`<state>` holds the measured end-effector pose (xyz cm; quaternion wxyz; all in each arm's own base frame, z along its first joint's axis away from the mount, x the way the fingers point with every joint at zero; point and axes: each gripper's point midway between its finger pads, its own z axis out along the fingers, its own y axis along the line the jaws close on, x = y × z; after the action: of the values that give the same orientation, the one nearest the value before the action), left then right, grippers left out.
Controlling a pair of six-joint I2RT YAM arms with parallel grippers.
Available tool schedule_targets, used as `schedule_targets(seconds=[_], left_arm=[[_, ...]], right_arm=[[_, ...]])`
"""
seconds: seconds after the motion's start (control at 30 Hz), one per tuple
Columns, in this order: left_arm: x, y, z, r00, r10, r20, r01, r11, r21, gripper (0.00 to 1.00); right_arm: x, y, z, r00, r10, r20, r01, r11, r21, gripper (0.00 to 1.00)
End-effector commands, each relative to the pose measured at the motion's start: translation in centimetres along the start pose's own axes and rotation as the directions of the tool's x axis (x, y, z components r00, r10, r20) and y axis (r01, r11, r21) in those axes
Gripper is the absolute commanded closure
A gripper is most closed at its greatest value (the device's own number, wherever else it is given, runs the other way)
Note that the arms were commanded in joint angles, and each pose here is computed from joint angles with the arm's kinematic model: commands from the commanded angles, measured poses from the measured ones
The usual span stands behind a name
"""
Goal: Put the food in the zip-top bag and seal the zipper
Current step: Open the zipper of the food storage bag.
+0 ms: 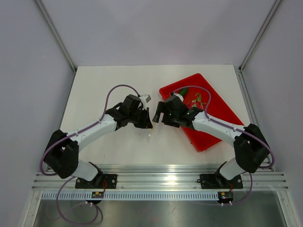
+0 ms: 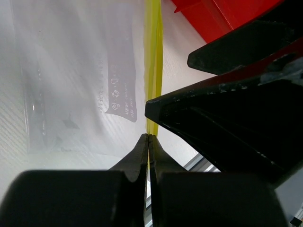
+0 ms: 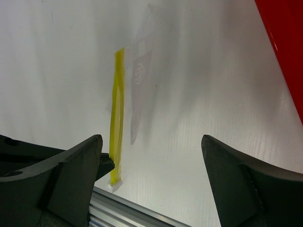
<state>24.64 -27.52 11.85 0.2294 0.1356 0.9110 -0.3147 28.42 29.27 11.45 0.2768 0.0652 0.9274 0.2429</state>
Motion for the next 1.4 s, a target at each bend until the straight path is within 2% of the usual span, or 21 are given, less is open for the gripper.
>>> schedule_targets(seconds=[0.0, 0.43, 1.17, 1.3, 1.37], left_arm=[[-1.2, -1.1, -0.8, 0.999, 0.012, 0.051, -0.014, 0.998, 0.057, 1.0], [-1.1, -0.6, -0.8, 0.999, 0.002, 0.044, -0.005, 0.998, 0.063, 1.0], [-1.1, -0.9, -1.2, 0.999, 0.006, 0.054, -0.011, 0.996, 0.087, 1.0], [-1.1, -1.1, -1.3, 0.998, 0.011, 0.055, -0.016, 0.995, 0.095, 1.0], [-0.8, -1.0, -1.3, 0.999, 0.008, 0.049, -0.013, 0.995, 0.098, 1.0]], right_arm=[[-1.8, 1.6, -1.1, 0.997, 0.007, 0.073, -0.004, 0.999, -0.041, 0.07], [-1.8, 0.6, -1.6, 0.995, 0.019, 0.097, -0.017, 1.0, -0.023, 0.07], [-0.5, -0.2, 0.8, 0.999, 0.008, 0.048, -0.009, 1.0, 0.017, 0.07], [-0.6, -0.1, 1.4, 0.999, 0.008, 0.046, -0.009, 1.0, 0.025, 0.1], [-0.9, 0.4, 1.5, 0.999, -0.007, 0.05, 0.006, 1.0, 0.012, 0.15]])
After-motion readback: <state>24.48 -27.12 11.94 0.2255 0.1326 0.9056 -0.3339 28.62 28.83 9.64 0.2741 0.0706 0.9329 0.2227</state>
